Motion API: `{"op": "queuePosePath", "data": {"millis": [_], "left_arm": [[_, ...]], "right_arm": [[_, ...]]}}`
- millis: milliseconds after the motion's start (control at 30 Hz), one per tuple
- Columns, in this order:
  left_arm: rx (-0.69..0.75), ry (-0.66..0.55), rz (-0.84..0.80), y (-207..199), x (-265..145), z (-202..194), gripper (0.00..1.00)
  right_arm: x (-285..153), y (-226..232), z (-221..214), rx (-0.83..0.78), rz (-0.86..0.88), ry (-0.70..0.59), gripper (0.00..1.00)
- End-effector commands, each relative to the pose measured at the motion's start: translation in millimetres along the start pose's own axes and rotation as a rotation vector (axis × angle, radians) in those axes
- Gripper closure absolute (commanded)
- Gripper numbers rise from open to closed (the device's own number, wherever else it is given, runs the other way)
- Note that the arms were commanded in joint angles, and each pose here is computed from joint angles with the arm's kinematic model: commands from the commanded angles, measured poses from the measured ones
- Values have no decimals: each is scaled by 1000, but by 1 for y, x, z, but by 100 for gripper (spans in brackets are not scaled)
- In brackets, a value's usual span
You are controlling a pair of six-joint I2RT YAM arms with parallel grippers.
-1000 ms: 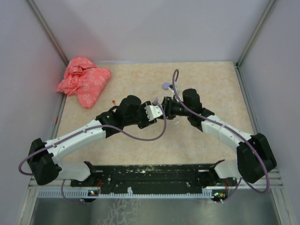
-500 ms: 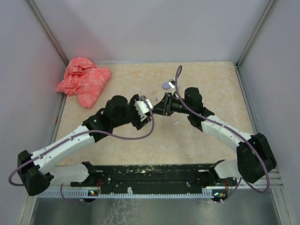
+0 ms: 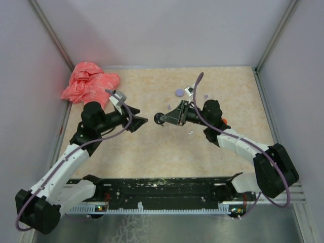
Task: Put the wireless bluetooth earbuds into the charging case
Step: Pick up the charging case at the center of the board.
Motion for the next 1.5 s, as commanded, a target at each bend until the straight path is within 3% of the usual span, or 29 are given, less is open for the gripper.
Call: {"op": "queuePosePath", "data": {"millis": [0, 433, 1067, 1233, 1300, 1467], "left_arm": [[-234, -80, -213, -16, 1, 5, 32], [-385, -92, -425, -30, 4, 15, 41], [-476, -37, -446, -28, 10, 8, 58], [-491, -35, -449, -30, 9, 9, 70], [-495, -31, -440, -30, 9, 10, 73], [-493, -21, -395, -30, 6, 10, 90]], "right_arm": [[-1, 30, 14, -75, 196, -99, 93], [11, 34, 7, -79, 282, -98, 93], [18, 39, 5, -84, 326, -97, 93], [19, 41, 4, -93, 331, -95, 92], [18, 41, 4, -101, 330, -94, 87], [12, 43, 5, -179, 288, -128, 56]]}}
Point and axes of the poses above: each gripper's point midway between its finger pads, its own x axis out along the fingers, its own y axis along the line the jaws close on, z = x × y, the point moved 9 cm from there along -x, back along the fingers, and after that the axes turned 5 degrees about -x, right-handed, at the moved point
